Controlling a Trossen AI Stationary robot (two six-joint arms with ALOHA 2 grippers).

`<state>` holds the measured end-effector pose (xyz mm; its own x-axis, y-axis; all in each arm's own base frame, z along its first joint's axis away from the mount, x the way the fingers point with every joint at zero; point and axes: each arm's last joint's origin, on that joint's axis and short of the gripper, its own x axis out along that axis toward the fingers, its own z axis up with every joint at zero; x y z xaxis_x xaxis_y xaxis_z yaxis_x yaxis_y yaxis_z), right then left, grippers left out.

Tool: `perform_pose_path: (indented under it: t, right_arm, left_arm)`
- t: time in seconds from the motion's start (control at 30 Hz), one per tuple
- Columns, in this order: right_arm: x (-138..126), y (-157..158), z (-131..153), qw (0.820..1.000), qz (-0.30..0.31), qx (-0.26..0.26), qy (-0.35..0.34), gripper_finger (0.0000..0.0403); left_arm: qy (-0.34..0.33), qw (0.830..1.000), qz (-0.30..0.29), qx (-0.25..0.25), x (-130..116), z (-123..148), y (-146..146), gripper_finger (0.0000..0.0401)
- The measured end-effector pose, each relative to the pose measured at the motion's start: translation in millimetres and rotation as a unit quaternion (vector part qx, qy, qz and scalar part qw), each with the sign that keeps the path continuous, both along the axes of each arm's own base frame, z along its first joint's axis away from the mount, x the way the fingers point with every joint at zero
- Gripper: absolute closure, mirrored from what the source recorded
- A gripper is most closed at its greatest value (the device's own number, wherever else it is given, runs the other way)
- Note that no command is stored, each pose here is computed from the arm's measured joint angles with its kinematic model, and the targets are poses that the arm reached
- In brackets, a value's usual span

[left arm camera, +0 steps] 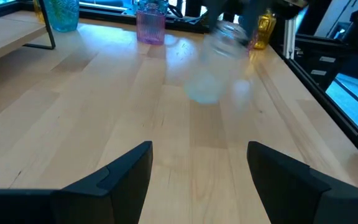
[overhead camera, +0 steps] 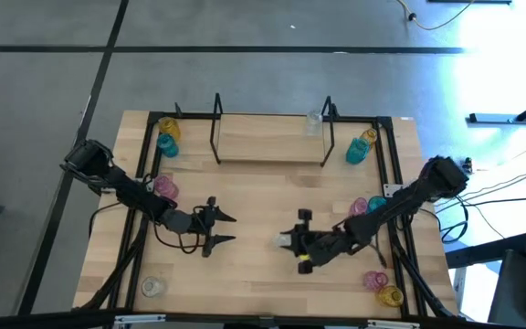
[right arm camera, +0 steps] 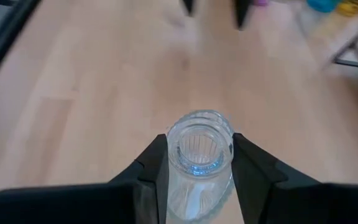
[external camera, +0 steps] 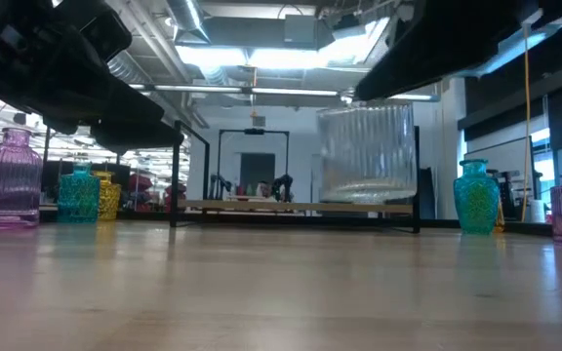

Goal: Sort vases onto shelf
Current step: Put the right transparent vase on the shelf aligned with the other transparent vase

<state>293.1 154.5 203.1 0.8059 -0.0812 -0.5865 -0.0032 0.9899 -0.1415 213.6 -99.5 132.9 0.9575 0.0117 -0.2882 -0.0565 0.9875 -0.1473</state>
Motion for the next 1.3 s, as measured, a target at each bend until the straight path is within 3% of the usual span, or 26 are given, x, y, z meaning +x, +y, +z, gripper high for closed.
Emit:
perform_pose_path:
  t: [0.27,0.43,0.8,1.13,1.3]
  right_arm:
    - [-18.8,-50.4,24.6,0.999,-0.025,-0.005,-0.028,0.0285]
    - [-25.1,-78.6,37.1,0.998,-0.039,-0.036,-0.028,0.0285]
    - [-16.1,-137.8,37.9,0.996,-0.064,-0.058,-0.006,0.0285]
    - [-15.9,-182.7,38.3,0.994,-0.102,-0.045,-0.003,0.0285]
    - [-11.6,-181.8,31.3,0.998,-0.06,0.017,0.004,0.0285]
  left_arm:
    - [0.0,1.0,0.002,0.001,-0.1,-0.1,0.2,0.0145]
    - [0.0,1.0,0.005,0.001,0.4,-0.1,1.2,0.0145]
    - [0.0,1.0,0.004,0.001,0.4,-0.1,1.2,0.0145]
    - [0.0,1.0,0.004,0.003,0.6,-0.1,1.5,0.0145]
    - [0.0,1.0,0.004,0.003,0.6,-0.1,1.6,0.0145]
